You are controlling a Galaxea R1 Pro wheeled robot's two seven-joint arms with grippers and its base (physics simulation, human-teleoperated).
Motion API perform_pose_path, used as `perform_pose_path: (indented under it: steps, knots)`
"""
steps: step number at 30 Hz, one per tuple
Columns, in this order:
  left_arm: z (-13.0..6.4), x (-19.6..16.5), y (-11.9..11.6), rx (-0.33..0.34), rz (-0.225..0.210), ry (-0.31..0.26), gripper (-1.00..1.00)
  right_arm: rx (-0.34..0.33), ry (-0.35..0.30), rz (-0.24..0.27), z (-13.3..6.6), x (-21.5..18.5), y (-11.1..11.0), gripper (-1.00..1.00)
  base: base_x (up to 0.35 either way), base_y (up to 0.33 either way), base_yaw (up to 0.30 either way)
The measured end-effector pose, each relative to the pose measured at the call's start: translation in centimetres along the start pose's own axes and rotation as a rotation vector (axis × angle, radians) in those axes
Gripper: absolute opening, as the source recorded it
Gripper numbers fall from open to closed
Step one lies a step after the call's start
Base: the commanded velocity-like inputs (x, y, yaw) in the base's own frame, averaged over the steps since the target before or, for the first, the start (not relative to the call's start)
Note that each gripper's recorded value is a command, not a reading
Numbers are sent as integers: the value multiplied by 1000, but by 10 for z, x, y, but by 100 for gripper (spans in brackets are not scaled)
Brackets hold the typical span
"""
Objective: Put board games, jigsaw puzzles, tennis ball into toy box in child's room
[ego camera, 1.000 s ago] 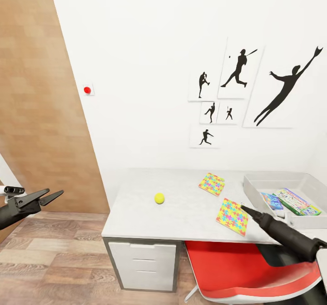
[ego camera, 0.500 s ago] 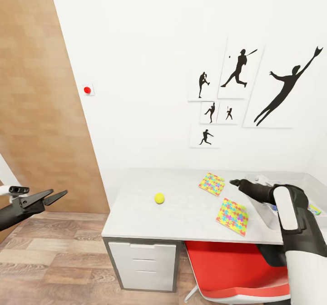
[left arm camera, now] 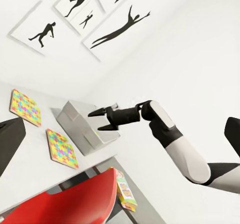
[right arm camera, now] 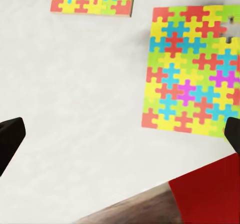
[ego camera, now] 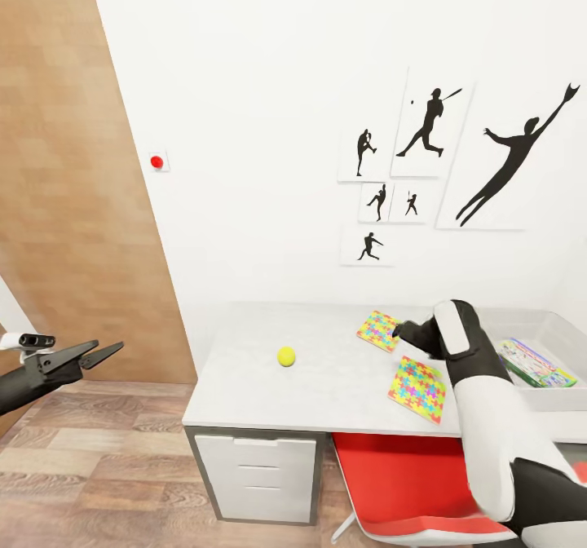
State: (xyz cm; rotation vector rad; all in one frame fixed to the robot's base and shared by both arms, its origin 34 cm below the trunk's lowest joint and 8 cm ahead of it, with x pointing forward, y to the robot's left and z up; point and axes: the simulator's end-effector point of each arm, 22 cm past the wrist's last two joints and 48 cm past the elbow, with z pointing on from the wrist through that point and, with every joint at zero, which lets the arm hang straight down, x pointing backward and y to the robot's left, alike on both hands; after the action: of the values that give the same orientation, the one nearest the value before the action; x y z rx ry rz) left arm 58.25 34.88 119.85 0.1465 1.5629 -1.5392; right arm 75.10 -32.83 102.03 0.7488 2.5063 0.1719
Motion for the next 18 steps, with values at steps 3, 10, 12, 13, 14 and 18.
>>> perform_pose_path:
  steps: [3, 10, 12, 13, 14, 18]
  knots:
    - [0, 0, 0, 0, 1, 1, 100, 12, 1, 0, 1, 4, 8, 100, 0, 0, 0]
    - [1, 0, -2, 2, 6, 3, 100, 25, -6, -32, 2, 9, 19, 100, 0, 0, 0]
    - [2, -1, -3, 5, 6, 5, 100, 27, -7, -36, 2, 9, 20, 100, 0, 0, 0]
    - [4, -3, -6, 10, 0, 7, 100, 28, -7, -38, 3, 9, 20, 100, 0, 0, 0]
    - [5, -5, -9, 14, -6, 10, 100, 29, -6, -39, 3, 9, 20, 100, 0, 0, 0]
    - [40, -21, -37, 85, 12, 57, 100, 38, -10, -36, 5, 5, 15, 100, 0, 0, 0]
